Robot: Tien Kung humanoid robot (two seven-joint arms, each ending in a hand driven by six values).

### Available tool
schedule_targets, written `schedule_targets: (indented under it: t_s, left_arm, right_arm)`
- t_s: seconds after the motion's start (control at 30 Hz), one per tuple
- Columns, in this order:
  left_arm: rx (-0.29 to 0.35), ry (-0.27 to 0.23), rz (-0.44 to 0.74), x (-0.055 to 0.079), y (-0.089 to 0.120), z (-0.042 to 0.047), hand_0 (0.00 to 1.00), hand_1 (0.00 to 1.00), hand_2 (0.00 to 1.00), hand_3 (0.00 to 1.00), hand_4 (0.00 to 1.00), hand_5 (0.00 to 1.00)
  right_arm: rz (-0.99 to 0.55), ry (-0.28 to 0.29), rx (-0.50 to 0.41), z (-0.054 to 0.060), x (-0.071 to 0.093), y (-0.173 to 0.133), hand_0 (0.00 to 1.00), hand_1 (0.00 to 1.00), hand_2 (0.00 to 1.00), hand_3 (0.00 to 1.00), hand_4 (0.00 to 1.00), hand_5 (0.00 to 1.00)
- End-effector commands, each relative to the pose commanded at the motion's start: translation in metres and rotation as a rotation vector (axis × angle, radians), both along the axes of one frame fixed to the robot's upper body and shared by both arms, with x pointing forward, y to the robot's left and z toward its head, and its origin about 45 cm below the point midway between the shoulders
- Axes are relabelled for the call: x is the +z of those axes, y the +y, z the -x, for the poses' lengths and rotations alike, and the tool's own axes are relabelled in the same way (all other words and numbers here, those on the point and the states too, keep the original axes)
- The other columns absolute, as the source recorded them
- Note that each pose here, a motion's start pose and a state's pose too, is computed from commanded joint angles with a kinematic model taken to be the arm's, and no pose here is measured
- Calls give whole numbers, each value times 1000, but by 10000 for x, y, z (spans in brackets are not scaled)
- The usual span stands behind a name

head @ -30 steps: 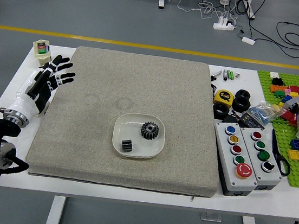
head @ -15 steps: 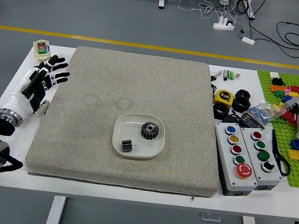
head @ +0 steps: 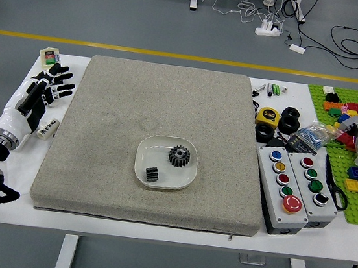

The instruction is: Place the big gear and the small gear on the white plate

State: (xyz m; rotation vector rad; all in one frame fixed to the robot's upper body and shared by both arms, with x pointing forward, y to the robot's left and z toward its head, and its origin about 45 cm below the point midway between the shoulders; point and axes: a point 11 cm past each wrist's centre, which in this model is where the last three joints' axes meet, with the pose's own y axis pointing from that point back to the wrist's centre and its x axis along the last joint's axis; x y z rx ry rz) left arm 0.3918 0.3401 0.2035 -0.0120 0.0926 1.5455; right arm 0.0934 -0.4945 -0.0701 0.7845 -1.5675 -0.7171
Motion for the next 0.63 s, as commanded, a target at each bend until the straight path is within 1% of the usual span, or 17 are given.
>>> schedule_targets:
  t_s: [0.63]
  left_arm:
    - [10, 0, -8, -6, 31, 6, 755, 734, 820, 774, 908, 776]
  right_arm:
    - [0, -1, -1, -3, 0, 1, 661, 673, 753, 566, 760, 615]
